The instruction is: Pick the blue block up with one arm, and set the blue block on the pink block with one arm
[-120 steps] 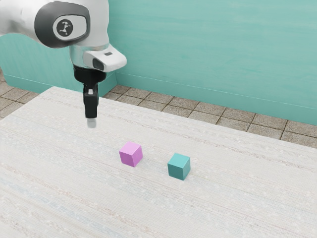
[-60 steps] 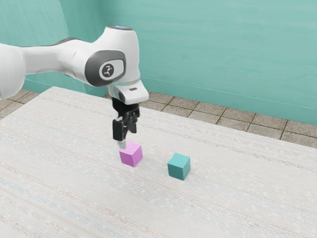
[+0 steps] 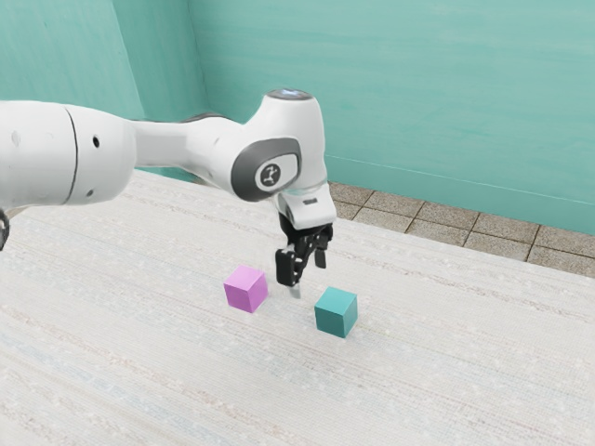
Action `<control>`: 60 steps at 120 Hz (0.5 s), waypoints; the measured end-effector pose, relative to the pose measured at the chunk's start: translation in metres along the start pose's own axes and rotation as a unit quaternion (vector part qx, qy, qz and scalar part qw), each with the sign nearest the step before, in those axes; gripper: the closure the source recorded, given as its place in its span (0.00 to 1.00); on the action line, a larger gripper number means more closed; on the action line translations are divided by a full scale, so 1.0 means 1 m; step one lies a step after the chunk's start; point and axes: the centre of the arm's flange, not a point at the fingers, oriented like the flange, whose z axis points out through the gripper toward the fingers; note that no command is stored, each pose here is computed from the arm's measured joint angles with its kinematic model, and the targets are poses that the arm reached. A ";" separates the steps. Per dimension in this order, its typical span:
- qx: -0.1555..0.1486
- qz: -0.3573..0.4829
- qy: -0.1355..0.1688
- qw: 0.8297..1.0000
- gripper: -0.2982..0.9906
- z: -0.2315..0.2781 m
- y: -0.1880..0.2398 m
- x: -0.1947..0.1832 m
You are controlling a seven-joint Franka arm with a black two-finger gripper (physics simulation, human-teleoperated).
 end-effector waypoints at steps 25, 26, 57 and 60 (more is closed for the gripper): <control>0.003 -0.009 0.002 1.000 0.23 0.024 -0.034 -0.002; 0.003 -0.009 0.002 1.000 0.23 0.025 -0.035 -0.002; -0.003 -0.026 0.002 1.000 0.23 0.053 -0.063 -0.014; -0.003 -0.027 0.002 1.000 0.23 0.055 -0.066 -0.015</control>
